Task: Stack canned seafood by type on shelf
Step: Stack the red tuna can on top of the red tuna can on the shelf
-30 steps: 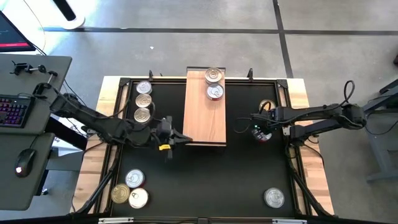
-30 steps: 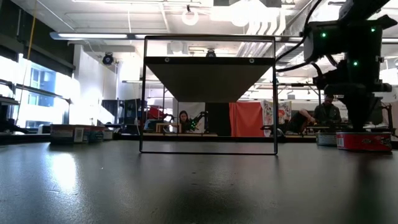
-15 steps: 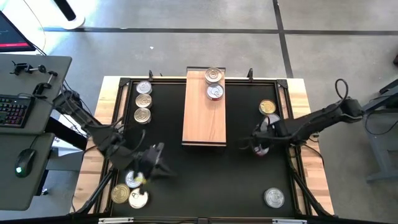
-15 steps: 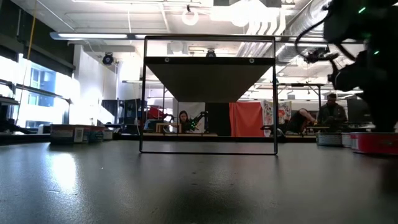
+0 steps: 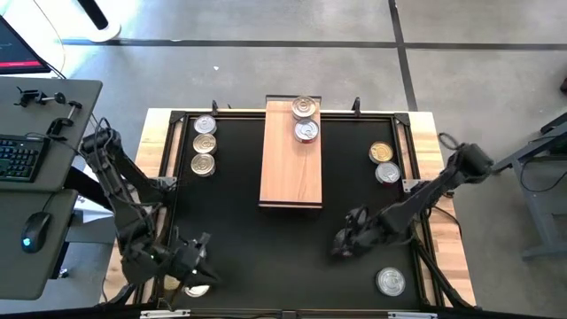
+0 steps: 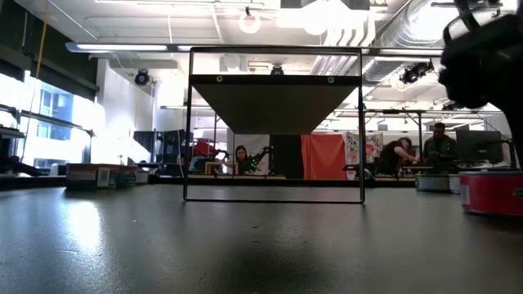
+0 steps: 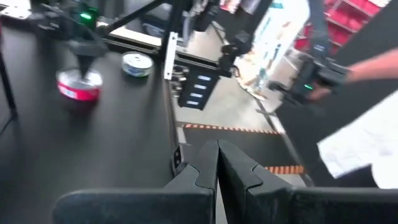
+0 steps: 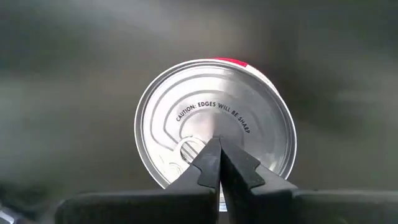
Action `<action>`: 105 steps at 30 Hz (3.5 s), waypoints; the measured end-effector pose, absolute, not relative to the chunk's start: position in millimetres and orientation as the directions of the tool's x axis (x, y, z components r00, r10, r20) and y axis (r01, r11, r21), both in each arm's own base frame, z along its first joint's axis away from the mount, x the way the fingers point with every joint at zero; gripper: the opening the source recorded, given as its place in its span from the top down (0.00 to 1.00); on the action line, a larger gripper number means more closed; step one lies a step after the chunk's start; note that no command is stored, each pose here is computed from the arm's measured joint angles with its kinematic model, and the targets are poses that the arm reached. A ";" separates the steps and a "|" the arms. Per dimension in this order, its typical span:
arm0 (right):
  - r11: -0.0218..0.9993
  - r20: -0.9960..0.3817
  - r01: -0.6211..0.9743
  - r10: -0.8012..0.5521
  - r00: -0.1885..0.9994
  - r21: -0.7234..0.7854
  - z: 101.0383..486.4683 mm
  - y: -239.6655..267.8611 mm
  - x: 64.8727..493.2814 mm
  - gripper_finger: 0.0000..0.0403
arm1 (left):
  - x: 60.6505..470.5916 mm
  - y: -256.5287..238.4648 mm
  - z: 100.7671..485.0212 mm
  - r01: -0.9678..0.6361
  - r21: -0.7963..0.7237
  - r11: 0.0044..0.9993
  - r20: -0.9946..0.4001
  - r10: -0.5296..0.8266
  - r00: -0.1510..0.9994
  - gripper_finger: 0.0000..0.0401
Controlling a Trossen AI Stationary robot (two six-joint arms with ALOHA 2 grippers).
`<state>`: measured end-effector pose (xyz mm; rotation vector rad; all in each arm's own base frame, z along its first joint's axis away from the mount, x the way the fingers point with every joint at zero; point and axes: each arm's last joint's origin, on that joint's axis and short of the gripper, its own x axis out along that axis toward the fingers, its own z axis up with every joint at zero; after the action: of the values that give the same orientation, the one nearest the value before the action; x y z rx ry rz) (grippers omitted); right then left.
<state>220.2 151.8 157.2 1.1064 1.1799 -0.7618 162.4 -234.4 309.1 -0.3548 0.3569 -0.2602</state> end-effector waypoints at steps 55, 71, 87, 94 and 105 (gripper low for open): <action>0.681 -0.875 0.624 0.049 0.481 0.382 150.0 219.2 340.2 1.00 | 323.0 -196.4 125.4 0.144 0.087 0.986 -0.621 -0.060 0.782 1.00; 0.677 -0.805 0.560 0.080 0.588 0.477 176.1 227.6 353.0 1.00 | 316.2 -195.9 120.5 0.137 0.113 0.984 -0.665 -0.028 0.746 1.00; 0.745 -0.738 0.470 0.043 0.673 0.473 211.2 224.8 371.4 1.00 | 308.4 -194.2 113.2 0.156 0.115 0.981 -0.735 -0.022 0.678 1.00; 0.820 -0.751 0.420 0.018 0.660 0.389 251.3 214.6 365.5 1.00 | 298.2 -186.4 129.6 0.101 0.133 0.986 -0.767 0.038 0.641 1.00; 0.885 -0.859 0.339 0.121 0.497 0.321 261.8 213.0 354.4 0.90 | 262.5 -198.7 171.8 0.089 0.078 0.993 -0.776 0.004 0.631 1.00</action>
<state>354.4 213.0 261.8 0.4900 1.0541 -0.1380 262.5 -198.7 171.8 0.1121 0.8871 -0.0487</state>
